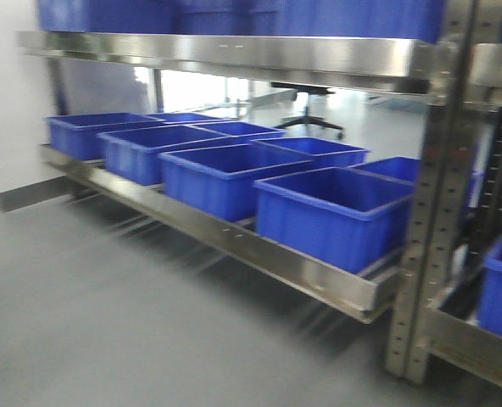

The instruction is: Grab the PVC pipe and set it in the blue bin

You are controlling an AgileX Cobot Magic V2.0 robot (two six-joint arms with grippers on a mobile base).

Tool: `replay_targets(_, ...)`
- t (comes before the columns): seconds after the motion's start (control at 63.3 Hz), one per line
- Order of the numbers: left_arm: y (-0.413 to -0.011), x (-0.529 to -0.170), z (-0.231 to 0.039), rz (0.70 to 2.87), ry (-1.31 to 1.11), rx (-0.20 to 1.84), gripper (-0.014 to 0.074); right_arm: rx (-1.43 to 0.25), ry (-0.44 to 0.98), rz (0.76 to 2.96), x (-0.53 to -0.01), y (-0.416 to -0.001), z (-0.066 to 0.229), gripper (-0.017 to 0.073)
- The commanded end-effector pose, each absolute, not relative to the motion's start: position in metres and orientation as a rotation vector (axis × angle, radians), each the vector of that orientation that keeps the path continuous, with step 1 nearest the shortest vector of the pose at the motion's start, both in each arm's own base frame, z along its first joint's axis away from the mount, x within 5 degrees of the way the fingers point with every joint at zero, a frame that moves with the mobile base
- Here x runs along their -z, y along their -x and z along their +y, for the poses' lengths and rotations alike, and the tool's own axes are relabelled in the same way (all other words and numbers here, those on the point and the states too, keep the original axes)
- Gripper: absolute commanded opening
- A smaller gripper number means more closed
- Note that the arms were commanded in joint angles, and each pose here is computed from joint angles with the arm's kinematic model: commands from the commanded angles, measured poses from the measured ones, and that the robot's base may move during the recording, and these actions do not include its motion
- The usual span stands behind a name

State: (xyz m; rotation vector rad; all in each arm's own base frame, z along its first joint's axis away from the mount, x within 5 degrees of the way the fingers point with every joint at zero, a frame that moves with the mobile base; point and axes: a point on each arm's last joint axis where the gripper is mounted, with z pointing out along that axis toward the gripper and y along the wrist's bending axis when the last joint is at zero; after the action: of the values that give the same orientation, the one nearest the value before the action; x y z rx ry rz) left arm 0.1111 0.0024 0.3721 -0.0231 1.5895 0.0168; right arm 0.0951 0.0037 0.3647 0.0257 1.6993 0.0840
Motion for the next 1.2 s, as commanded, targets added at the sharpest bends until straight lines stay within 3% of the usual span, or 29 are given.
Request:
replay_targets(0.0, -0.1099, -0.3763, 0.0023, 1.555, 0.027, -0.011, -0.0111, -0.069, -0.017, 1.663, -0.3685, -0.0943, 0.0032, -0.0169)
replay_targets(1.185, -0.1099, -0.3763, 0.0023, 1.555, 0.027, -0.011, -0.0111, -0.069, -0.017, 1.663, -0.3685, -0.0943, 0.0032, -0.0169)
